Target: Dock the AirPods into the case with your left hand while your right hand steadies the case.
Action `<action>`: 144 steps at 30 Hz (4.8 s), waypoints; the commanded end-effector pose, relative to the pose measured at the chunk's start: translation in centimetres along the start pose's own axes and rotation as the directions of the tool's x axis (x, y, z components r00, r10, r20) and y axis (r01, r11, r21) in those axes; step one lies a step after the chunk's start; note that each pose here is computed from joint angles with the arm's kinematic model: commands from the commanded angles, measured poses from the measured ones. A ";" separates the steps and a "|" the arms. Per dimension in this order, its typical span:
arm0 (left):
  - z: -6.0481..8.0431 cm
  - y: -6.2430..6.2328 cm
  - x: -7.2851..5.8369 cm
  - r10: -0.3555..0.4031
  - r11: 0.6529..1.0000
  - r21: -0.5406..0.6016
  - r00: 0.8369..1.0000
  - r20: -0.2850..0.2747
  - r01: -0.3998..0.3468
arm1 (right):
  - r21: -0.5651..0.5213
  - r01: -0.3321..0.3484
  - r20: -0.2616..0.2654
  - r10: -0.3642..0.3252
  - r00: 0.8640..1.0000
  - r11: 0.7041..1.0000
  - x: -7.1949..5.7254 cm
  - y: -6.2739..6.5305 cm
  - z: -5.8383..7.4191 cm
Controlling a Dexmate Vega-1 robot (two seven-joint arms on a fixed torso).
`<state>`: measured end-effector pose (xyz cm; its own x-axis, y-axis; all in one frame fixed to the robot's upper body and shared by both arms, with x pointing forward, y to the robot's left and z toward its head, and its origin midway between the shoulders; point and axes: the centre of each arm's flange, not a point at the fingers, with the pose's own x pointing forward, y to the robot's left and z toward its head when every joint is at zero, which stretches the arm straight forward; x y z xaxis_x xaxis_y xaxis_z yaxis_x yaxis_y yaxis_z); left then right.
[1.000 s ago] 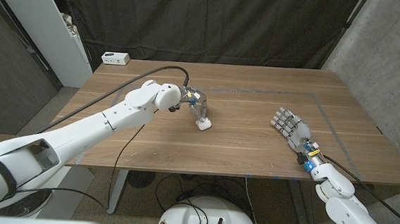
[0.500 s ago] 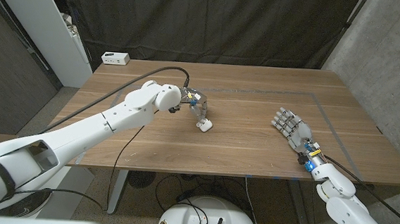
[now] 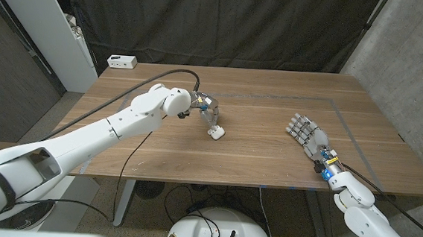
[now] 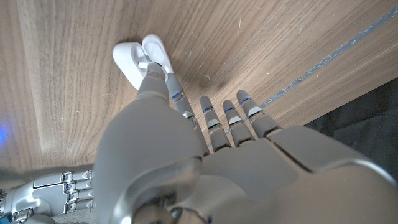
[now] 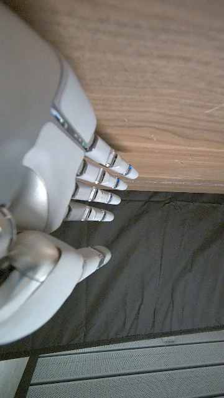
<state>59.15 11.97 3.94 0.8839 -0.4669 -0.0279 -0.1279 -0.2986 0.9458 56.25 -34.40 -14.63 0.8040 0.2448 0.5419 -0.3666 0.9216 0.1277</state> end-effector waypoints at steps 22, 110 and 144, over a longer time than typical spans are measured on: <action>0.2 -0.1 -0.2 -0.021 1.000 0.017 1.000 0.002 0.021 | 0.011 0.012 0.004 -0.012 1.000 1.000 -0.1 0.3 -0.7; 1.9 -2.0 -1.1 -0.027 0.999 0.037 1.000 -0.016 0.028 | -0.908 -0.388 -0.308 0.378 0.873 0.157 4.8 12.5 1.2; 3.0 -1.4 -0.6 -0.033 0.997 0.064 0.999 0.005 0.032 | -0.901 -0.432 -0.361 0.464 0.809 0.051 8.8 14.2 -1.9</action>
<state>57.87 10.73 1.61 0.8860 -0.4592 -0.0639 -0.1205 -0.3612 0.9247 58.10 -19.49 -9.43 0.6624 0.7194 0.2092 0.0556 0.2312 -0.9713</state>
